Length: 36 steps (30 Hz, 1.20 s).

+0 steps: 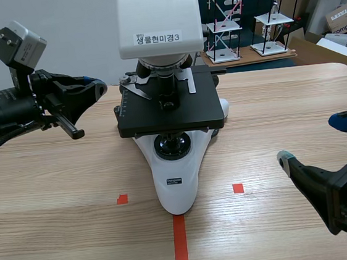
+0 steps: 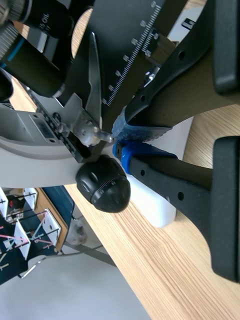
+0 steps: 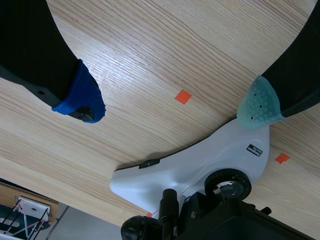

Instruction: Return to the home posture

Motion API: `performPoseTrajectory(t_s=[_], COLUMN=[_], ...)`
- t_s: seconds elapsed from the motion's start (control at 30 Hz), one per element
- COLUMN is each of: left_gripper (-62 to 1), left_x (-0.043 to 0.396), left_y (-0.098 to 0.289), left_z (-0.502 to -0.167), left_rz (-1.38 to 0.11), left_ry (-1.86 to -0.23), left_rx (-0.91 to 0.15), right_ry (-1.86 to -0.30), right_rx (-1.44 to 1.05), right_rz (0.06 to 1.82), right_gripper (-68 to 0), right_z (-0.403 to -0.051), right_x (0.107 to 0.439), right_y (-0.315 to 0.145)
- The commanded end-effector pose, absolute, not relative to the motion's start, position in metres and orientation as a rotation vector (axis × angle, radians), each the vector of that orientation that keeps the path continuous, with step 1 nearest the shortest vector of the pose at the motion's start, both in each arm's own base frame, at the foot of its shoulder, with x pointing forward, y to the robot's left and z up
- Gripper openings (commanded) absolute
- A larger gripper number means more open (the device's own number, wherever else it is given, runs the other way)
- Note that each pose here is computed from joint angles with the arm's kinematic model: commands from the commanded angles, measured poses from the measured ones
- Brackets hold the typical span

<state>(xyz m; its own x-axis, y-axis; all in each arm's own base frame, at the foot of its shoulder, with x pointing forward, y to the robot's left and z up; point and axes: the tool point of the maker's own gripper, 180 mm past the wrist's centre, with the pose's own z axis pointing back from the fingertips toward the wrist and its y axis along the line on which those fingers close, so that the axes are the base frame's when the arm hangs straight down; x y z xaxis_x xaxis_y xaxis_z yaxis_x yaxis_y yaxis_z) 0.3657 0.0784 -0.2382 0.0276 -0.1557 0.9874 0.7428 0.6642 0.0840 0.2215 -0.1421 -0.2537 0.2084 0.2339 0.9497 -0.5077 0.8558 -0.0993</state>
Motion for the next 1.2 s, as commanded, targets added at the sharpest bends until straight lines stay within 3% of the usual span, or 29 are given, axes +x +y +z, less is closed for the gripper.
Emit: performPoseTrajectory(t_s=[0.0, 0.27, 0.5, 0.77, 1.17], left_gripper=[-55.1, -36.3, -14.3, 0.7, 1.4], left_x=[0.367, 0.355, 0.321, 0.288, 0.235], left_y=[0.083, 0.109, 0.131, 0.163, 0.148], left_z=[-0.229, -0.235, -0.265, -0.265, -0.231], left_rz=[-0.744, -0.706, -0.677, -0.609, -0.649], left_ry=[-1.402, -1.398, -1.287, -1.276, -1.331], left_rx=[-0.542, -0.538, -0.536, -0.508, -0.495], right_ry=[-1.287, -1.287, -1.287, -1.287, -1.286], right_rx=[0.256, 0.256, 0.256, 0.256, 0.256], right_rz=[0.517, 0.517, 0.517, 0.517, 0.517], right_gripper=[-9.8, -9.8, -9.8, -9.8, -9.8], right_z=[-0.247, -0.247, -0.247, -0.247, -0.247], right_x=[0.224, 0.224, 0.224, 0.224, 0.224], right_y=[-0.143, -0.143, -0.143, -0.143, -0.143])
